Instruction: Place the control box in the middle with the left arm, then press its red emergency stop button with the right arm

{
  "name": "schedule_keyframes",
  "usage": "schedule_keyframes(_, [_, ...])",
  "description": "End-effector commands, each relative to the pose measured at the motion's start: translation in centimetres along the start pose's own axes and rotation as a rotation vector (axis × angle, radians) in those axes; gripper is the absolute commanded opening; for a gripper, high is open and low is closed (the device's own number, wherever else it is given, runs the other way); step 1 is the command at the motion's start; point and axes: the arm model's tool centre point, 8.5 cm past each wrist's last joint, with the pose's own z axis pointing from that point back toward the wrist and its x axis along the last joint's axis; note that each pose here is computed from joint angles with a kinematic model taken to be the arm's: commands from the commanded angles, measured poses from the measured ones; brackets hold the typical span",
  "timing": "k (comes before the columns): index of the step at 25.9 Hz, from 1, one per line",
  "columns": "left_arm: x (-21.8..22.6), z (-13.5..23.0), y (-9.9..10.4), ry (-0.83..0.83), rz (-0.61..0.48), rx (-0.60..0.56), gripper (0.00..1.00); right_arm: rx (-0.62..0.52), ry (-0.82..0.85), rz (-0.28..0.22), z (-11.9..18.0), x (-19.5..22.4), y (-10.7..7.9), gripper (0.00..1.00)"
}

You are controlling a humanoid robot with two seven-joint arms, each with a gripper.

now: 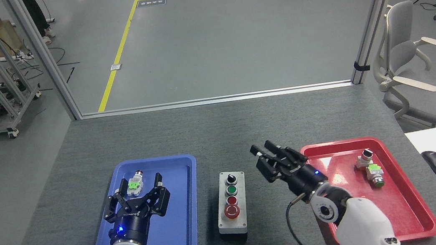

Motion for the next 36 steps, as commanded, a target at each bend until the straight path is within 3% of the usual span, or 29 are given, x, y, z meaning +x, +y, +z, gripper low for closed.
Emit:
schedule_keyframes(1, [0.0, -0.4, -0.3, -0.009, 0.008, -0.056, 0.99, -0.061, 0.09, 0.0, 2.2, -4.0, -2.9, 0.99])
schedule_keyframes(5, [0.0, -0.5, -0.3, -0.002, 0.012, -0.061, 0.99, -0.069, 0.197, 0.084, 4.5, -7.0, -3.9, 0.99])
schedule_keyframes(9, [0.0, -0.3, -0.5, -0.008, 0.0, -0.115, 0.99, -0.052, 0.321, 0.143, 8.4, -9.5, -2.9, 0.99])
schedule_keyframes(13, [-0.9, -0.4, 0.6, 0.017, 0.001, -0.09, 0.99, -0.058, 0.383, 0.187, 10.9, -9.6, -2.3, 0.99])
schedule_keyframes(18, [-1.1, 0.7, 0.5, 0.036, -0.111, -0.079, 0.99, -0.058, 0.527, 0.275, 11.1, -8.8, -1.8, 0.99])
schedule_keyframes(21, [-0.4, 0.7, 0.1, 0.027, -0.068, -0.084, 0.99, -0.088, 0.552, 0.337, 10.7, -8.2, -1.9, 0.99])
schedule_keyframes(27, [-0.2, 0.8, -0.2, 0.042, -0.048, -0.094, 0.99, -0.154, 0.541, 0.362, 11.2, -7.7, -2.3, 0.99])
schedule_keyframes(36, [0.0, 0.9, -0.6, -0.001, -0.024, -0.109, 0.99, -0.163, 0.544, 0.336, 11.2, -7.0, -1.6, 0.99])
